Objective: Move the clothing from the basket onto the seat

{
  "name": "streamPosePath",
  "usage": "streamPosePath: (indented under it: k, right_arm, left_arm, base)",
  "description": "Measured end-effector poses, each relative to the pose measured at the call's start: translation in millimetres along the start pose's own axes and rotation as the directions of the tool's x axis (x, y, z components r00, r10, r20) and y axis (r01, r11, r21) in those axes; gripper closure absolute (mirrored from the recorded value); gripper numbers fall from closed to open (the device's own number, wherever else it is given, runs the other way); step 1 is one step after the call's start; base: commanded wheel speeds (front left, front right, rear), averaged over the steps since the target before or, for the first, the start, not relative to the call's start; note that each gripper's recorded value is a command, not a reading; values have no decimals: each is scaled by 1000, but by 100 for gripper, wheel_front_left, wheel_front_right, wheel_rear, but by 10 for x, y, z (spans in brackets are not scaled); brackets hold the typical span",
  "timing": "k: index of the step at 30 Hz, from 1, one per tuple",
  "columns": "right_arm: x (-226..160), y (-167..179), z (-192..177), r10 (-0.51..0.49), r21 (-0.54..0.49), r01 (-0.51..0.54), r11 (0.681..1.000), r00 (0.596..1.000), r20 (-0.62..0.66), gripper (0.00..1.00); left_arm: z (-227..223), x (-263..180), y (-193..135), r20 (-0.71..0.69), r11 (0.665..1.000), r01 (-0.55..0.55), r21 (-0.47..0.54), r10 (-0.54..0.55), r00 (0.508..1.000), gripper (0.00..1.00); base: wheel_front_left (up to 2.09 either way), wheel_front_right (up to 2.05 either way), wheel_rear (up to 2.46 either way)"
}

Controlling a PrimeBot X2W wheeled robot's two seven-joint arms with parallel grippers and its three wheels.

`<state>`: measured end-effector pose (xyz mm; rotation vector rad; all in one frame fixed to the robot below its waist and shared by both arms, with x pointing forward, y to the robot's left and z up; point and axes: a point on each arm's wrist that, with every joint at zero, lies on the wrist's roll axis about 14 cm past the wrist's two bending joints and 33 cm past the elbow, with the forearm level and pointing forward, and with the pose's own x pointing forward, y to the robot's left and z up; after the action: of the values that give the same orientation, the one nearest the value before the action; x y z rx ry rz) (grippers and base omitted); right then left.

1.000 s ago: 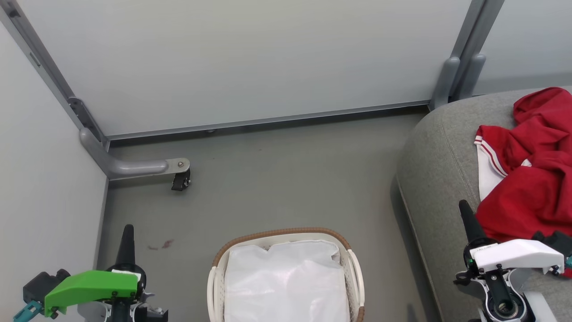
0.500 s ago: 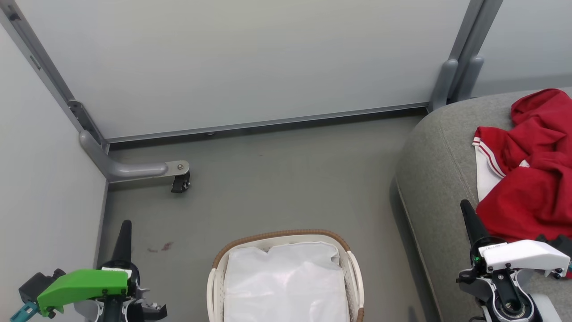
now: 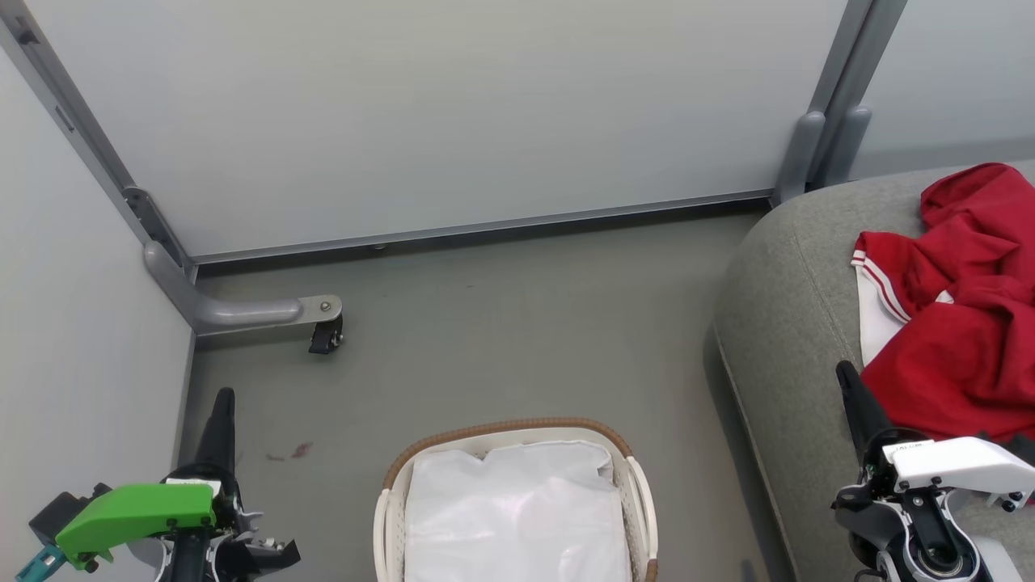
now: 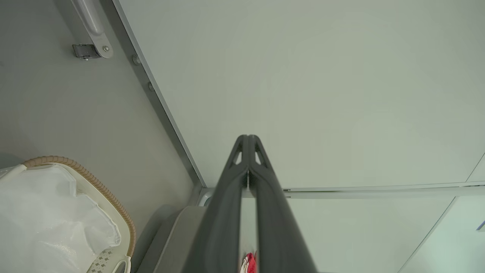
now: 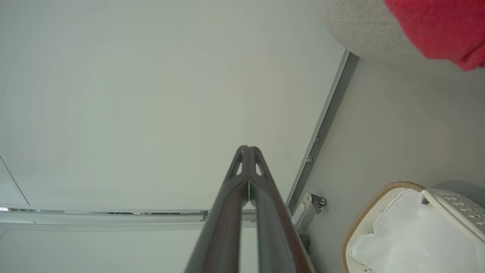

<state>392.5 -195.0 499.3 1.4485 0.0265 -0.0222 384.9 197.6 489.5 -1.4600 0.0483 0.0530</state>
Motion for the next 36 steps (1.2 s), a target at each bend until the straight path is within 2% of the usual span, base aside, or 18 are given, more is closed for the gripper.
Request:
streamPosePath:
  k: [18,36]
  right_arm:
    - [-28,76,45,31,126,-31,992,1000,3,100]
    - [-29,78,47,32,128,-32,991,999,3,100]
  left_arm:
    - [28,9,-124,-1,992,48,-115,-49,999,100]
    - [31,16,-140,0,992,53,-116,-54,999,100]
  base:
    - [0,0,0]
    - [0,0,0]
